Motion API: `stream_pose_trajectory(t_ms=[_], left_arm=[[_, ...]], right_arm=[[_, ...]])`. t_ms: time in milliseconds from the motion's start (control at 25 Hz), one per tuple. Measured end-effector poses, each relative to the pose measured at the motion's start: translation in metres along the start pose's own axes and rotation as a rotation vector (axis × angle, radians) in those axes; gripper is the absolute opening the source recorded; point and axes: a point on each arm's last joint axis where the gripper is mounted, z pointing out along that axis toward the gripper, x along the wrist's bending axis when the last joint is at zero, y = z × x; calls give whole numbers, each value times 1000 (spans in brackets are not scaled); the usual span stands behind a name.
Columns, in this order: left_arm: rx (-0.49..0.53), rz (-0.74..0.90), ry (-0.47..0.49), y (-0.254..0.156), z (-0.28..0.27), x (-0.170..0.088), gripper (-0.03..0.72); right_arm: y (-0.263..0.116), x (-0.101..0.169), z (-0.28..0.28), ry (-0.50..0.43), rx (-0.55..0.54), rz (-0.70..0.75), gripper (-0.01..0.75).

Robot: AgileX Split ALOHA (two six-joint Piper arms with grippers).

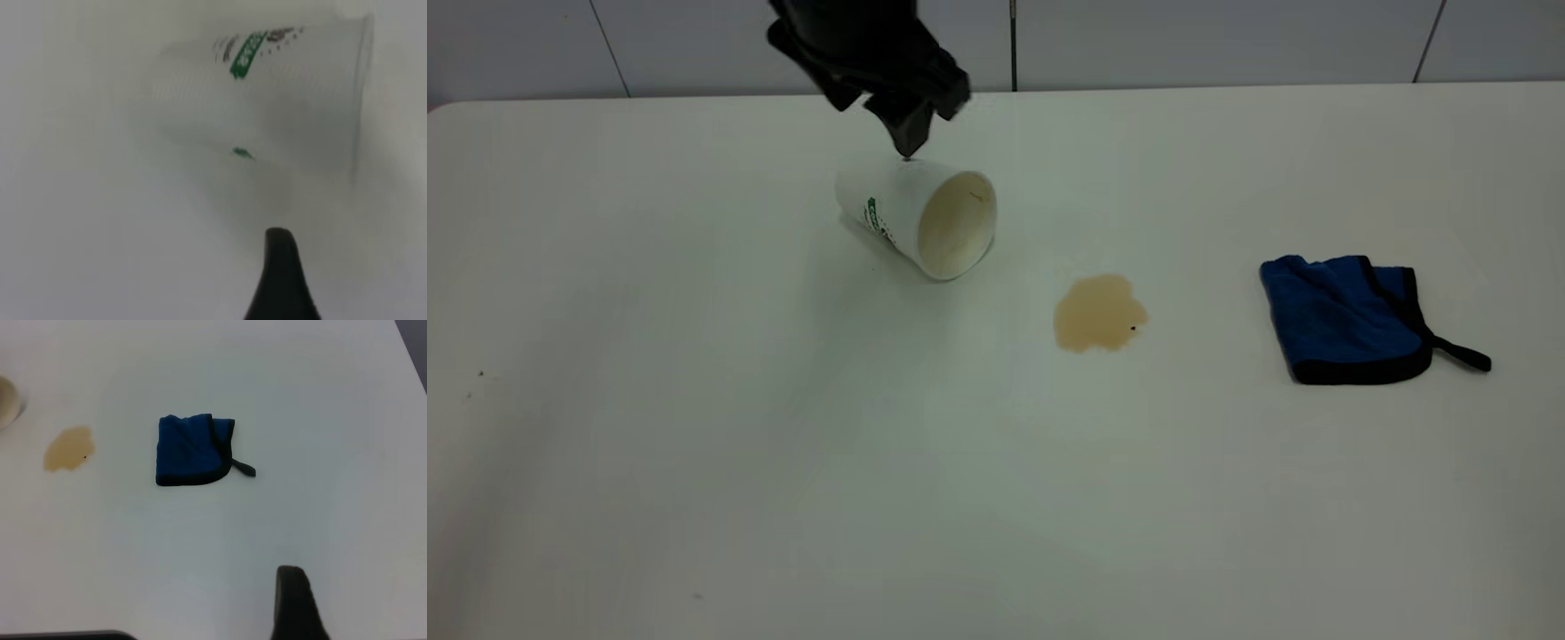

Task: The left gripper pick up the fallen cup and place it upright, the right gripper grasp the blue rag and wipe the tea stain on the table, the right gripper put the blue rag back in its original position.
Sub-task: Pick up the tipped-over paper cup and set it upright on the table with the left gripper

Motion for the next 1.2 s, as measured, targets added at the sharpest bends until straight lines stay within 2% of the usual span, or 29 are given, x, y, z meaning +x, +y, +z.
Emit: stream_pose_trajectory(t_ms=[160, 320, 560, 1040, 1200], left_arm=[[-9, 64, 97, 18, 26, -29, 591], [-21, 84, 170, 21, 47, -42, 591], [-32, 106, 277, 15, 73, -44, 591], [-50, 196, 382, 4, 108, -48, 591], [-76, 170, 449, 2, 115, -45, 562]], right_arm=[[0, 0, 0, 0, 0, 0, 513], [0, 0, 0, 0, 0, 0, 513], [0, 0, 0, 0, 0, 0, 513], [0, 0, 0, 0, 0, 0, 513], [0, 0, 0, 0, 0, 0, 513]])
